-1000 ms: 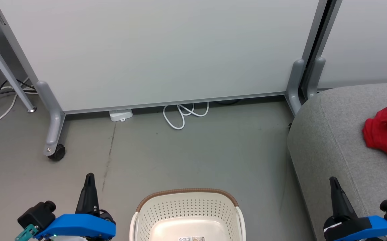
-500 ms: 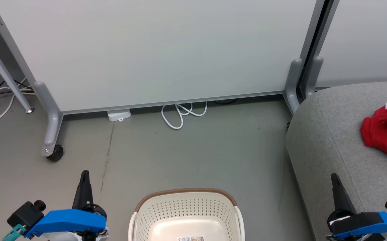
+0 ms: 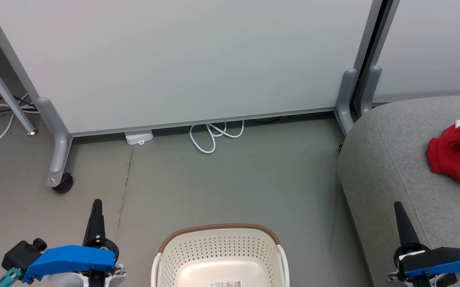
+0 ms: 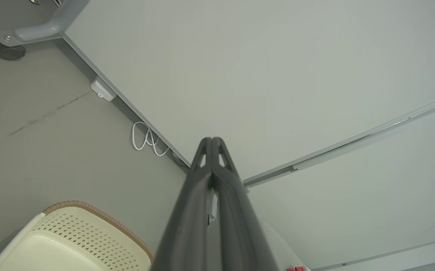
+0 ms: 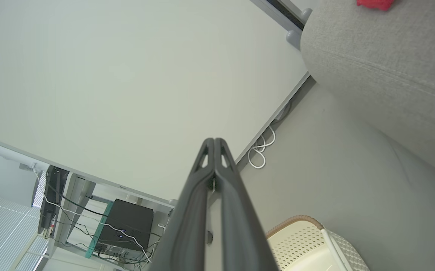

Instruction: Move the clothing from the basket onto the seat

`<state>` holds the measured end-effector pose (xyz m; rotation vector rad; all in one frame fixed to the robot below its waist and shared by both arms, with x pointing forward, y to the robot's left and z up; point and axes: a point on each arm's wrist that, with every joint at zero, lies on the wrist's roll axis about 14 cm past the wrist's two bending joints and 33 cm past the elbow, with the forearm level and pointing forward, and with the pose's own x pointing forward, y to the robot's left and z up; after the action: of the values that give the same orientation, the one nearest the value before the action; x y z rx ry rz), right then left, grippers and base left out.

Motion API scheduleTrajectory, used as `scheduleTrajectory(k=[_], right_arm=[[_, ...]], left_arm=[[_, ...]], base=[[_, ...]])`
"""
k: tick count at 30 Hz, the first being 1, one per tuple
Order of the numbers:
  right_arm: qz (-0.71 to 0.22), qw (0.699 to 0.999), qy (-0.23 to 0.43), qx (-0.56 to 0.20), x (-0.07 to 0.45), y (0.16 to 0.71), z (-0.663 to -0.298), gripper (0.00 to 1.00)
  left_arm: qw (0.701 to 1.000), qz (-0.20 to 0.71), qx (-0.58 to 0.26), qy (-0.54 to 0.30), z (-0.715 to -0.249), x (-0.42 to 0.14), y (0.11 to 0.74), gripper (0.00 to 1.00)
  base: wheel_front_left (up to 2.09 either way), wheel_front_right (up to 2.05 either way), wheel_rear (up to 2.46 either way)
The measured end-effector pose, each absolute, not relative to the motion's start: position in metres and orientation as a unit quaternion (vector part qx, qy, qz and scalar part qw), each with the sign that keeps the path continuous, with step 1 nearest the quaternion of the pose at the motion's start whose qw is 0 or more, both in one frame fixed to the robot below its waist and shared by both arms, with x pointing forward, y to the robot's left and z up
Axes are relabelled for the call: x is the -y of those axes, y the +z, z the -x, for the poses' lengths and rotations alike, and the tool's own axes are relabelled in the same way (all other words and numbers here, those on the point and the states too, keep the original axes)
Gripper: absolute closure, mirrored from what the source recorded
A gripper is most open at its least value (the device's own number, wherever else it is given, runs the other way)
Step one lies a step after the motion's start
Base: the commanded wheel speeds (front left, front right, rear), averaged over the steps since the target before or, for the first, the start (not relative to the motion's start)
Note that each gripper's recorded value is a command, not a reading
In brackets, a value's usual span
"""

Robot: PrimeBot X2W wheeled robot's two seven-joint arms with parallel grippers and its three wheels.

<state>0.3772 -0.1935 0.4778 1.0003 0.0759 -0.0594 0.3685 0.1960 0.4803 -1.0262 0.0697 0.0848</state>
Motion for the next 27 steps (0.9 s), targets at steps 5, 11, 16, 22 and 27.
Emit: scheduleTrajectory(k=[5, 11, 16, 22, 27], right_arm=[[-0.503, 0.863, -0.027, -0.033, 0.194, 0.481, -0.379, 1.00], [-0.530, 0.847, -0.028, -0.031, 0.195, 0.482, -0.380, 1.00], [-0.551, 0.834, -0.027, -0.029, 0.196, 0.484, -0.381, 1.00], [-0.574, 0.818, -0.025, -0.026, 0.196, 0.487, -0.382, 1.00], [-0.592, 0.805, -0.022, -0.024, 0.196, 0.489, -0.383, 1.00]], left_arm=[[0.857, 0.513, -0.032, 0.039, -0.370, -0.196, 0.481, 1.00], [0.841, 0.539, -0.029, 0.040, -0.371, -0.198, 0.483, 1.00], [0.828, 0.559, -0.028, 0.037, -0.373, -0.198, 0.485, 1.00], [0.813, 0.581, -0.026, 0.034, -0.375, -0.198, 0.487, 1.00], [0.800, 0.599, -0.023, 0.030, -0.377, -0.198, 0.489, 1.00]], base=[[0.00, 0.00, 0.00], [0.00, 0.00, 0.00], [0.00, 0.00, 0.00], [0.00, 0.00, 0.00], [0.00, 0.00, 0.00]])
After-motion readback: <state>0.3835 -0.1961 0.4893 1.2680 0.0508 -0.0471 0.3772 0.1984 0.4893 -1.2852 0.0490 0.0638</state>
